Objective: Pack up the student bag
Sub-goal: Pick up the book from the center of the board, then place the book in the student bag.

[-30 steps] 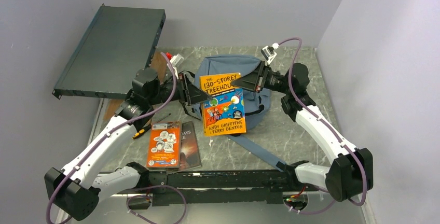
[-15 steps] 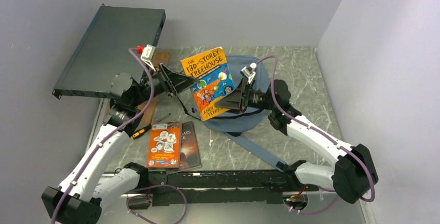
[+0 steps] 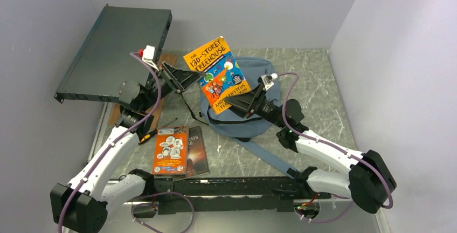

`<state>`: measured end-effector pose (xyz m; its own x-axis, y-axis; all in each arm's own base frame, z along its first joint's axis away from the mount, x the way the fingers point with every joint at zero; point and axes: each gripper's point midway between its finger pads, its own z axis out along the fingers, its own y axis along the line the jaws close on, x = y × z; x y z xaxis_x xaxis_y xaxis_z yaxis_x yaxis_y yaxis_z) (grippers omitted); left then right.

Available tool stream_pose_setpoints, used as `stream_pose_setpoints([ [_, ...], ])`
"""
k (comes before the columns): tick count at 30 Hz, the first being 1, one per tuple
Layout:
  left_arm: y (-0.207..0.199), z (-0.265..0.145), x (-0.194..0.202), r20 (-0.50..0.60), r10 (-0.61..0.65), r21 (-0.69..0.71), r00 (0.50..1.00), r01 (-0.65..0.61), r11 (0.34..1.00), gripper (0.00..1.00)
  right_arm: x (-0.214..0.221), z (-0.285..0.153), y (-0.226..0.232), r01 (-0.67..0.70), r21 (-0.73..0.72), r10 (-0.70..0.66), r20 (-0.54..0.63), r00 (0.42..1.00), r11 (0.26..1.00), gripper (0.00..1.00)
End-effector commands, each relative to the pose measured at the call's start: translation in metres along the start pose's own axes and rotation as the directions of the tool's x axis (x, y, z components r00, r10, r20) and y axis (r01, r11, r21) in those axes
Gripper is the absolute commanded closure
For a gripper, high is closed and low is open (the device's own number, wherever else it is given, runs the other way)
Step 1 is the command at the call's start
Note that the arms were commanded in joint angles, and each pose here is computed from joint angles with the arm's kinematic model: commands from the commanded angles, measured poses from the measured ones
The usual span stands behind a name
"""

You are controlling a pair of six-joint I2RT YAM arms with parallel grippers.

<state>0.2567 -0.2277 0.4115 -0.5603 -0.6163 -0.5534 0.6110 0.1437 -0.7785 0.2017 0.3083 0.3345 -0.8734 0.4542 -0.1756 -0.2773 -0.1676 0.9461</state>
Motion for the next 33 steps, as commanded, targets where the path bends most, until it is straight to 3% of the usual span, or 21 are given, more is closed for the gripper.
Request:
stream_pose_setpoints([
  [1, -0.038, 0.0, -0.021, 0.079, 0.046, 0.111, 0.996, -0.055, 0.992, 1.0, -0.015, 0.005, 0.045, 0.01, -0.153, 0.002, 0.08, 0.997, 0.988, 0.71],
  [4, -0.023, 0.001, -0.013, 0.033, 0.084, 0.051, 0.996, -0.085, 0.995, 1.0, -0.016, 0.0, 0.037, 0.03, -0.116, -0.019, 0.099, 0.995, 0.993, 1.0],
  [6, -0.01, 0.001, -0.006, -0.017, 0.125, -0.01, 0.992, -0.125, 0.992, 0.95, -0.025, -0.005, 0.019, 0.041, 0.016, -0.043, 0.151, 0.988, 0.999, 1.0],
  [8, 0.011, -0.004, -0.001, -0.068, 0.184, -0.113, 0.981, -0.19, 0.975, 0.71, -0.041, -0.018, -0.004, 0.087, 0.242, -0.143, 0.228, 0.963, 0.966, 1.0],
  [9, 0.021, -0.008, 0.001, -0.086, 0.215, -0.17, 0.973, -0.227, 0.959, 0.56, -0.056, -0.036, -0.018, 0.094, 0.393, -0.219, 0.288, 0.932, 0.915, 1.0],
  [11, 0.037, -0.018, 0.004, -0.124, 0.304, -0.261, 0.945, -0.326, 0.909, 0.1, -0.081, -0.074, -0.023, 0.142, 0.598, -0.407, 0.335, 0.85, 0.789, 1.0],
  [12, 0.048, -0.024, 0.008, -0.156, 0.337, -0.302, 0.929, -0.37, 0.879, 0.02, -0.092, -0.092, -0.018, 0.166, 0.67, -0.495, 0.336, 0.801, 0.723, 1.0],
  [15, 0.069, -0.033, 0.022, -0.265, 0.425, -0.372, 0.865, -0.498, 0.783, 0.0, -0.121, -0.157, -0.011, 0.146, 0.883, -0.71, 0.25, 0.658, 0.447, 1.0],
  [18, 0.071, -0.023, 0.061, -0.402, 0.52, -0.287, 0.753, -0.643, 0.71, 0.0, -0.138, -0.219, 0.003, 0.025, 0.985, -0.819, 0.126, 0.56, 0.169, 1.0],
  [21, 0.072, -0.005, 0.1, -0.504, 0.57, -0.16, 0.649, -0.718, 0.677, 0.01, -0.145, -0.252, 0.019, -0.026, 1.0, -0.865, 0.017, 0.502, 0.004, 1.0],
  [24, 0.083, 0.013, 0.141, -0.619, 0.583, -0.031, 0.527, -0.758, 0.651, 0.03, -0.145, -0.268, 0.034, -0.043, 0.999, -0.883, 0.001, 0.47, -0.021, 1.0],
  [28, 0.12, 0.031, 0.186, -0.745, 0.562, 0.091, 0.358, -0.782, 0.617, 0.08, -0.138, -0.27, 0.039, 0.01, 0.999, -0.883, 0.028, 0.469, 0.037, 1.0],
  [33, 0.159, 0.045, 0.221, -0.832, 0.495, 0.147, 0.251, -0.76, 0.633, 0.13, -0.126, -0.262, 0.032, 0.109, 0.991, -0.858, 0.01, 0.513, 0.077, 1.0],
])
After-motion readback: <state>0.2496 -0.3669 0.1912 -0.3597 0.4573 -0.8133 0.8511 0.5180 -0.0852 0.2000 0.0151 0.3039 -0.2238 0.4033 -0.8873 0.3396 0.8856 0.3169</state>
